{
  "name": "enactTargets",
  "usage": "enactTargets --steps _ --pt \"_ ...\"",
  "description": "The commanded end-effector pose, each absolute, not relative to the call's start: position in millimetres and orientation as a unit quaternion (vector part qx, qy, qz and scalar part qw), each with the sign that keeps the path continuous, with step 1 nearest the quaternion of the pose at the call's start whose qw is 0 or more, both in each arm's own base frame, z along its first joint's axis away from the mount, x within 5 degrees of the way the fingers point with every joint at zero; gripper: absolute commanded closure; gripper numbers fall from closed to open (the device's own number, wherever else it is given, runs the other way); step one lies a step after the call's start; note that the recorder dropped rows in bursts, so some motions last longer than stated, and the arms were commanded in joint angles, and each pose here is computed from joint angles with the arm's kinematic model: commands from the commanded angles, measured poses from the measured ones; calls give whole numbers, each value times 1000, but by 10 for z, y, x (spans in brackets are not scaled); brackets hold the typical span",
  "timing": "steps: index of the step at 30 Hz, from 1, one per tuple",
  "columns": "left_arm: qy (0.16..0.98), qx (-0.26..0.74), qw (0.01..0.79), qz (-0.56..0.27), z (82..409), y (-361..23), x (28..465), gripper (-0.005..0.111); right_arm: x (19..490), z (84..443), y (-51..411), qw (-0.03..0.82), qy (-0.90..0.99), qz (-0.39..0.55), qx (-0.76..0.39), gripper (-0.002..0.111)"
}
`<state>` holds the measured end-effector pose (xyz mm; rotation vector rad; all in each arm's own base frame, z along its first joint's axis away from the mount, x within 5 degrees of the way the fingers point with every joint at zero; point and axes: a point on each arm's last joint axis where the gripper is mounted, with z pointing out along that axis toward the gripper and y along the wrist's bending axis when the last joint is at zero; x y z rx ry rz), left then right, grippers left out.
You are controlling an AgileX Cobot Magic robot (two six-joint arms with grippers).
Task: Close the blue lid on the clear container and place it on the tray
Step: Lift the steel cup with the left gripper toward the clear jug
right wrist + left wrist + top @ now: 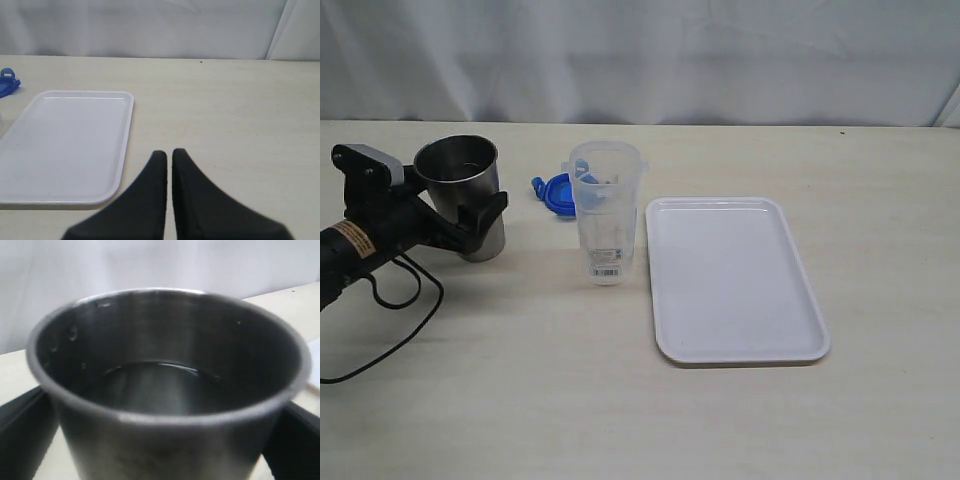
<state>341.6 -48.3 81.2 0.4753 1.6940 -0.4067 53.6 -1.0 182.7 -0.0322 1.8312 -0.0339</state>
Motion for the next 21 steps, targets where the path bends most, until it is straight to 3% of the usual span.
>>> enactTargets --steps 1,21 --pt "725 210 631 -182 864 -517 3481 11 537 1829 -9 614 789 -17 -18 104" --pt "720 215 634 -182 882 -523 3506 11 537 1829 -9 614 789 -17 -18 104"
